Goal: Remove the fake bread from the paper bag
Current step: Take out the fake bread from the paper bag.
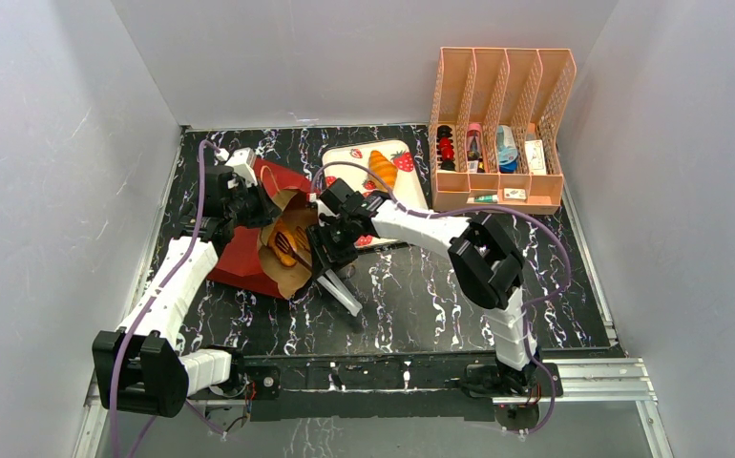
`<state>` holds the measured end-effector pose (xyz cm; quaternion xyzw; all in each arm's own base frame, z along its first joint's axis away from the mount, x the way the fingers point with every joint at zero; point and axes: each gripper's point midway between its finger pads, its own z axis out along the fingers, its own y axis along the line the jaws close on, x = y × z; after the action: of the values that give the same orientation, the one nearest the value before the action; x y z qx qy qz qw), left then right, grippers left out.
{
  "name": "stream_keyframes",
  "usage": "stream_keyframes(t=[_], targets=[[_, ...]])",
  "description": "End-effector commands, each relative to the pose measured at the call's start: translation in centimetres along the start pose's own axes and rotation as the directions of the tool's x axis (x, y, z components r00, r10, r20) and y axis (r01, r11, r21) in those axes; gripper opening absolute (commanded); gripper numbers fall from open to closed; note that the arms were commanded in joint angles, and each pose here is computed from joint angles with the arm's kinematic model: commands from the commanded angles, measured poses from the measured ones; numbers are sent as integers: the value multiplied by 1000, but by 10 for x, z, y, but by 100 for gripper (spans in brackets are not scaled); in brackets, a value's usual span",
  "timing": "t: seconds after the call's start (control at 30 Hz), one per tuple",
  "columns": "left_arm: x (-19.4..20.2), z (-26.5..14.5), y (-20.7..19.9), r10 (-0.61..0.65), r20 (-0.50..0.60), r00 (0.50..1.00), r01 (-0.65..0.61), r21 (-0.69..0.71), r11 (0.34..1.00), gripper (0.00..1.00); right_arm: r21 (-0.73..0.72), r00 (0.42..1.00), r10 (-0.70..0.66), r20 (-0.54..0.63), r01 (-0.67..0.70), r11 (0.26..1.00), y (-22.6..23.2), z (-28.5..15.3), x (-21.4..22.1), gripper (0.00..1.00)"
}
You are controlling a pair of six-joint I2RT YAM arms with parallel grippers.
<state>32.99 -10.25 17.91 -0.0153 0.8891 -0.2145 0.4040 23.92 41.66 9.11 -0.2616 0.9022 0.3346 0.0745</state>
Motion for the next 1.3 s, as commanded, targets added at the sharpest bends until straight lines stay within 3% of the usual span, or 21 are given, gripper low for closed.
stream_keyframes(t=[0.0,0.33,0.7,1.13,1.2,1.27], targets=[[-17,-8,-13,-2,45,999,0,43,999,0,-38,997,-64,45,66,997,16,-1,-17,48],[-16,-10,-14,-2,37,999,0,45,999,0,19,997,-71,-4,71,997,5,13,-5,55],[-15,-11,-15,-14,44,999,12,49,999,0,44,994,-103,-27,104,994,13,25,-5,56],[-11,-11,-14,-11,35,999,9,48,999,0,291,933,-357,53,328,899,14,9,0,61],[-11,-10,-14,-12,33,999,11,50,999,0,311,925,-373,66,336,889,13,6,1,65],[-11,-9,-15,-14,32,999,12,55,998,0,334,919,-387,73,343,878,10,5,3,86]])
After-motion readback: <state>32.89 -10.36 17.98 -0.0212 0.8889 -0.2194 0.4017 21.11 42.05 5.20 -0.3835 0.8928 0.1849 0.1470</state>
